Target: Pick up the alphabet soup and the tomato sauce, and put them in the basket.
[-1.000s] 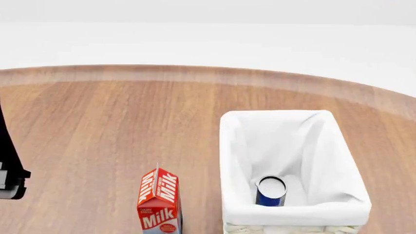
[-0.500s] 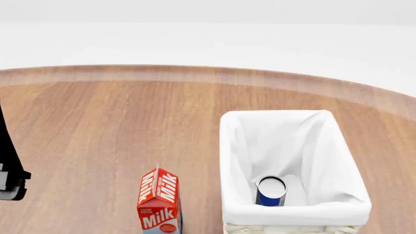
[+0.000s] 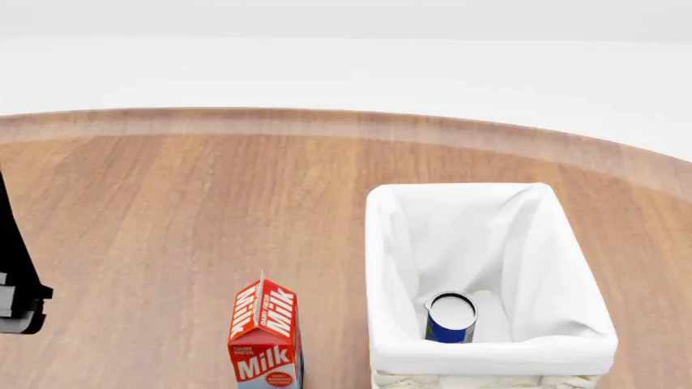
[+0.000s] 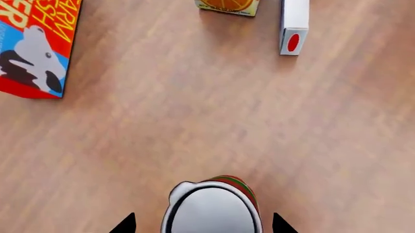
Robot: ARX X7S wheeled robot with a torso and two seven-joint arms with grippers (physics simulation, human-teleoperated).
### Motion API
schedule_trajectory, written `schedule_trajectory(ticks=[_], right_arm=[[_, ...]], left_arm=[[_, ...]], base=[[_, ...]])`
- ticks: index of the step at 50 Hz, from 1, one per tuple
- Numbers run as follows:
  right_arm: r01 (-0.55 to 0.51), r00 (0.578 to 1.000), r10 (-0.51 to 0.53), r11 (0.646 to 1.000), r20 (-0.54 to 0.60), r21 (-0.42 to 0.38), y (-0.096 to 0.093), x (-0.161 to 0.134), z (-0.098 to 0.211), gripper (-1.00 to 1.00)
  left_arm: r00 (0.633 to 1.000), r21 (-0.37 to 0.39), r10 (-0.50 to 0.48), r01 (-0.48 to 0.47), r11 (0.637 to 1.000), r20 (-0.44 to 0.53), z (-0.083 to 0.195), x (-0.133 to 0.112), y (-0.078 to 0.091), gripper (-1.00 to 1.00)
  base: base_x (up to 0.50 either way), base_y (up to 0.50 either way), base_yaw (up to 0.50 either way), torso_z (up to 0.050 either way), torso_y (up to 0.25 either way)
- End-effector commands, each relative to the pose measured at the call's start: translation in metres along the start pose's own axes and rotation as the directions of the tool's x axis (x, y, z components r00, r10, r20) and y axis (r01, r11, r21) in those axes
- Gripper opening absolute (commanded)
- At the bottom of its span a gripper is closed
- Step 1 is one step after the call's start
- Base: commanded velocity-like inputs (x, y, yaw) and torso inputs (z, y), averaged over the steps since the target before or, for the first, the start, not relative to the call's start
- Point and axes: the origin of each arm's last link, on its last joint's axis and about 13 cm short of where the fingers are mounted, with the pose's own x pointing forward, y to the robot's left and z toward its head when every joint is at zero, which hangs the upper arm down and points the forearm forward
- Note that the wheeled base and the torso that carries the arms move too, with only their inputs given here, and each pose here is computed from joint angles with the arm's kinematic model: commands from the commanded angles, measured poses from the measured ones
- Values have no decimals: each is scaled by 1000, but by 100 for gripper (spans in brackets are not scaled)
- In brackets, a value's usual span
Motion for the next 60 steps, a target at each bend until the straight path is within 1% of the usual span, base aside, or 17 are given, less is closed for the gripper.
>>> schedule_trajectory(ticks=[1,38,48,49,57,60], right_arm=[[-8,1000,8,1000,-8,9,1,5,-5,100],[-5,1000,5,999,-19,44,-2,13,-14,100],[-1,1000,1,999,-12,37,-2,14,-16,100],[7,1000,-7,999,-8,31,-2,14,-15,-100],[16,1000,-16,1000,-1,23,-2,13,-16,-100],[28,999,-29,1000,24,8,-2,8,-10,-100]], left_arm=[[1000,-1,0,0,1000,-2,-1,0,0,100],[1000,1,-4,4,1000,-5,-1,-1,-1,100],[1000,0,-2,2,1000,-7,-2,-1,-1,100],[1000,1,-3,3,1000,-7,-2,-2,-1,100],[1000,-2,-4,4,1000,-8,-3,-1,-1,100],[1000,-2,-3,3,1000,-7,-3,-1,-1,100]], base=[[0,0,0,0,0],[0,0,0,0,0],[0,0,0,0,0],[0,0,0,0,0],[0,0,0,0,0],[0,0,0,0,0]])
